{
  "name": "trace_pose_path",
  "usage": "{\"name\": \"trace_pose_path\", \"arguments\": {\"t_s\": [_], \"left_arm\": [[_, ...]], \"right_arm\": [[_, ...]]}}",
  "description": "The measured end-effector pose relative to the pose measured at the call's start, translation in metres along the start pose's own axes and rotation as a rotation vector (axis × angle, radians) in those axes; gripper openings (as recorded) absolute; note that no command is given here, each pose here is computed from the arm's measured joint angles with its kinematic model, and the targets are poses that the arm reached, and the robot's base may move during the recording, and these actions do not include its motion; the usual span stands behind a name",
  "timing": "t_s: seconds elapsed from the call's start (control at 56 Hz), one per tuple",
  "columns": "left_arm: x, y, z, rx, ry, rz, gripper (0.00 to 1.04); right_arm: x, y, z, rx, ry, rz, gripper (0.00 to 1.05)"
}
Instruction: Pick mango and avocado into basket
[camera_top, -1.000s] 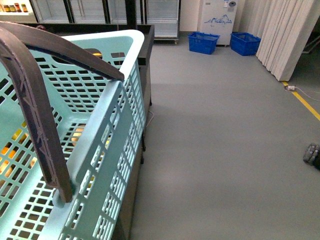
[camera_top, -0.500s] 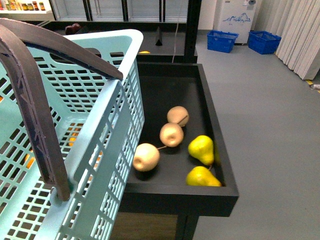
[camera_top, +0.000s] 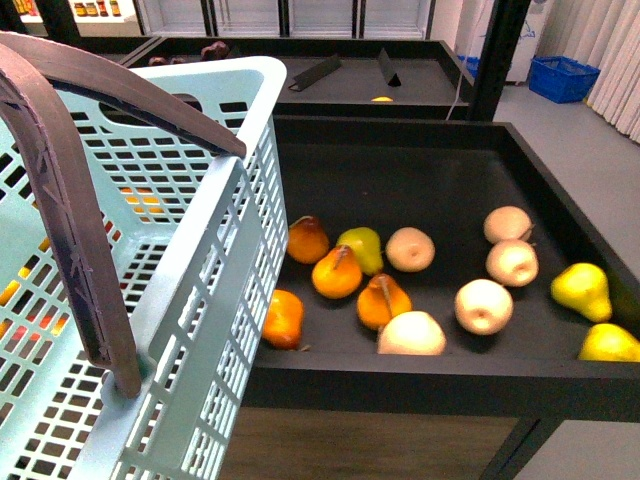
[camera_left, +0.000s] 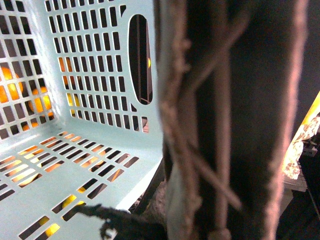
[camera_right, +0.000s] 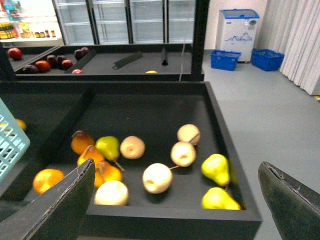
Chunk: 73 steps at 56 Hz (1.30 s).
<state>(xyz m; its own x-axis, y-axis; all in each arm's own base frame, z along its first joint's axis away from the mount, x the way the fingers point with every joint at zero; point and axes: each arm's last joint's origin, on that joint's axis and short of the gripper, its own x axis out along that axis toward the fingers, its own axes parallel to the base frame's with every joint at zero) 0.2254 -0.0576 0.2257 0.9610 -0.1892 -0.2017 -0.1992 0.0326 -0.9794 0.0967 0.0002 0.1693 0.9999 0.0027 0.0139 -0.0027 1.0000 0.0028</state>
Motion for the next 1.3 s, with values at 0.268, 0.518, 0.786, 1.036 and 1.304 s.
{"name": "trace_pose_path", "arguments": {"t_s": [0.268,0.518,0.786,1.036,1.304], "left_arm": [[0.0000,0.0000,0.0000,-0.001,0.001,0.000,0.05],[0.0000,0.0000,0.0000,-0.001,0.002,0.000,0.05],[0.0000,0.0001,-0.0001,0.000,0.002,0.000,0.05],[0.0000,0.0000,0.0000,-0.001,0.002,0.000,0.05],[0.0000,0.0001,0.0001,0.000,0.000,0.000,0.05]], "right_arm": [[0.0000,-0.0001,0.0001,0.000,-0.001,-0.003,0.96],[0.0000,-0.0001,0.0001,0.000,-0.001,-0.003,0.96],[0.0000,-0.0001,0.0000,0.000,0.000,-0.003,0.96],[0.0000,0.0000,0.0001,0.000,-0.001,-0.002,0.96],[0.0000,-0.0001,0.0000,0.000,0.000,-0.002,0.96]]}}
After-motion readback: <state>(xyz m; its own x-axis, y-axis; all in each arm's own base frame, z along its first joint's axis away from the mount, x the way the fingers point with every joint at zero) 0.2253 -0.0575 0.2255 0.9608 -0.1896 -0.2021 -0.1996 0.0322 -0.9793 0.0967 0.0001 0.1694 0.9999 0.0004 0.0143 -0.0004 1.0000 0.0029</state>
